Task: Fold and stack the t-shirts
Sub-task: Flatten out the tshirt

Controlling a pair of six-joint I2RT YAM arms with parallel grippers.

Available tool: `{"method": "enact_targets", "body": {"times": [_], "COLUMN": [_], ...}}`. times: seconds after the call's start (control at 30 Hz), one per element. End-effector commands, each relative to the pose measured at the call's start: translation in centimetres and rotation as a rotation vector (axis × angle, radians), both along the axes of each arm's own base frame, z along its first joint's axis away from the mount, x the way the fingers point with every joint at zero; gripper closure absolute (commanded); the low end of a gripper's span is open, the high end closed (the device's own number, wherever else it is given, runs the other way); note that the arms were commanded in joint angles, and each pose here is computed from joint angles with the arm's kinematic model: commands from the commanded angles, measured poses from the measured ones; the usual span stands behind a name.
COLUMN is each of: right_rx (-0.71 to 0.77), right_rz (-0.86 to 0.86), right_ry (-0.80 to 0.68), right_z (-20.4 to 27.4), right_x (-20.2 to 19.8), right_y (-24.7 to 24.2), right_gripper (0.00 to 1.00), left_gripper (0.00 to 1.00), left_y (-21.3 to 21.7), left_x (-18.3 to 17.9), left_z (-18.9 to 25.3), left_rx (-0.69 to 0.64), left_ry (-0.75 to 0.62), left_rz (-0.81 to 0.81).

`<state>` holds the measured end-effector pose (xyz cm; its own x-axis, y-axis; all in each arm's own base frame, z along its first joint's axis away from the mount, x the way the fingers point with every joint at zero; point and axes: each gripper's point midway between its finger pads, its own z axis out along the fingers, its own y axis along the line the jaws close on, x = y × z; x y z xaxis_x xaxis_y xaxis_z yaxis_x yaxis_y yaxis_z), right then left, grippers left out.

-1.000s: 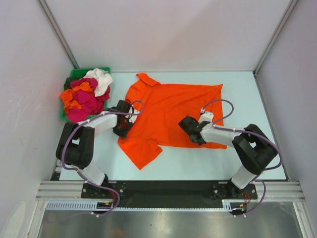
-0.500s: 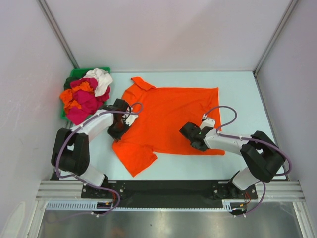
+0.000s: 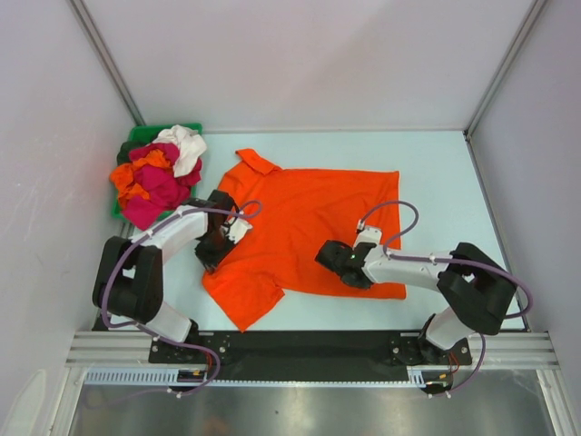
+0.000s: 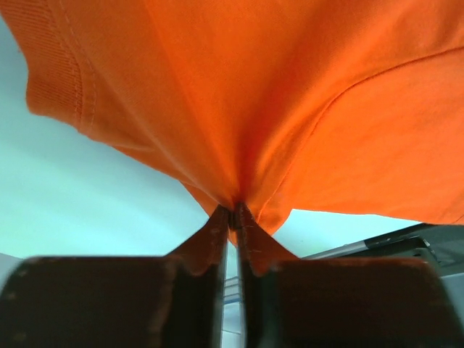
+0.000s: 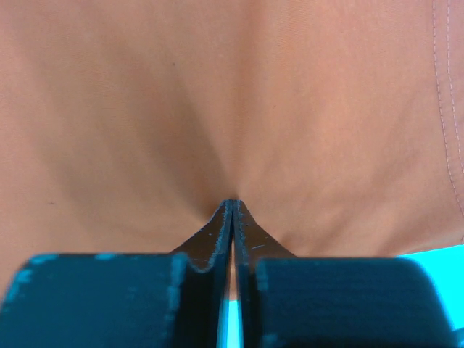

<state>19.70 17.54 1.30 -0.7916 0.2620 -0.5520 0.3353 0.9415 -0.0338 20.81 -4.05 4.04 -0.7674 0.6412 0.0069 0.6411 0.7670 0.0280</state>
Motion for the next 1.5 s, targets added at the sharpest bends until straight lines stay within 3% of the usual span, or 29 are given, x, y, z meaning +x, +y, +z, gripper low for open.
{"method": "enact_targets", "body": {"times": [0.0, 0.03, 0.07, 0.1, 0.2, 0.3, 0.47, 0.6, 0.7, 0.73, 0.8, 0.83, 0.87, 1.1, 1.47], "right_rx": [-0.048, -0.038, -0.039, -0.023, 0.014, 0.04, 0.021, -0.035, -0.07, -0.067, -0.085, -0.084, -0.087, -0.049, -0.091], "right_rz": [0.006, 0.028, 0.032, 0.015, 0.032, 0.015, -0.016, -0.015, -0.012, -0.006, -0.007, 0.004, -0.001, -0.004, 0.052], "right_ry": [0.213, 0.177, 0.137, 0.112, 0.017, -0.094, -0.269, -0.346, -0.361, -0.364, -0.355, -0.384, -0.365, -0.392, -0.366], "right_z": [-1.7, -0.4, 0.6, 1.6, 5.3, 9.7, 16.1, 18.6, 18.8, 18.8, 17.9, 19.1, 18.0, 17.6, 16.0], "right_x": [-4.5, -3.2, -2.0, -0.8, 3.3, 8.7, 18.6, 24.8, 28.8, 29.7, 31.7, 32.7, 33.5, 36.3, 35.4], "right_y": [-1.0, -0.1, 0.2, 0.1, 1.2, 0.7, -2.7, -4.7, -5.8, -5.8, -6.3, -6.2, -6.5, -6.3, -4.4], "right_gripper": [0.85, 0.74, 0.69, 0.58, 0.4, 0.34, 0.34, 0.36, 0.37, 0.37, 0.4, 0.41, 0.42, 0.45, 0.47], "left_gripper": [0.78, 0.75, 0.74, 0.65, 0.46, 0.33, 0.34, 0.35, 0.35, 0.35, 0.35, 0.36, 0.36, 0.4, 0.42], "left_y": [-0.4, -0.5, -0.5, -0.9, -1.4, -2.2, -1.5, -2.1, -2.7, -2.8, -3.0, -3.2, -3.1, -4.5, -6.3], "left_x": [1.2, 1.8, 2.4, 3.8, 8.0, 13.3, 21.9, 26.7, 30.2, 31.4, 33.6, 34.7, 35.9, 39.3, 42.4], "left_z": [0.9, 1.4, 1.8, 2.9, 6.2, 10.7, 16.8, 16.2, 17.3, 15.5, 16.5, 14.4, 15.5, 11.1, 7.6], "left_rx": [-0.031, -0.036, -0.042, -0.055, -0.087, -0.174, -0.258, -0.288, -0.327, -0.321, -0.33, -0.32, -0.324, -0.299, -0.347], "left_ry": [-0.037, -0.055, -0.075, -0.119, -0.232, -0.369, -0.564, -0.596, -0.673, -0.651, -0.705, -0.681, -0.726, -0.741, -0.786], "left_rz": [0.007, 0.011, 0.025, 0.031, 0.073, 0.143, 0.301, 0.352, 0.378, 0.384, 0.388, 0.387, 0.389, 0.329, 0.331]}}
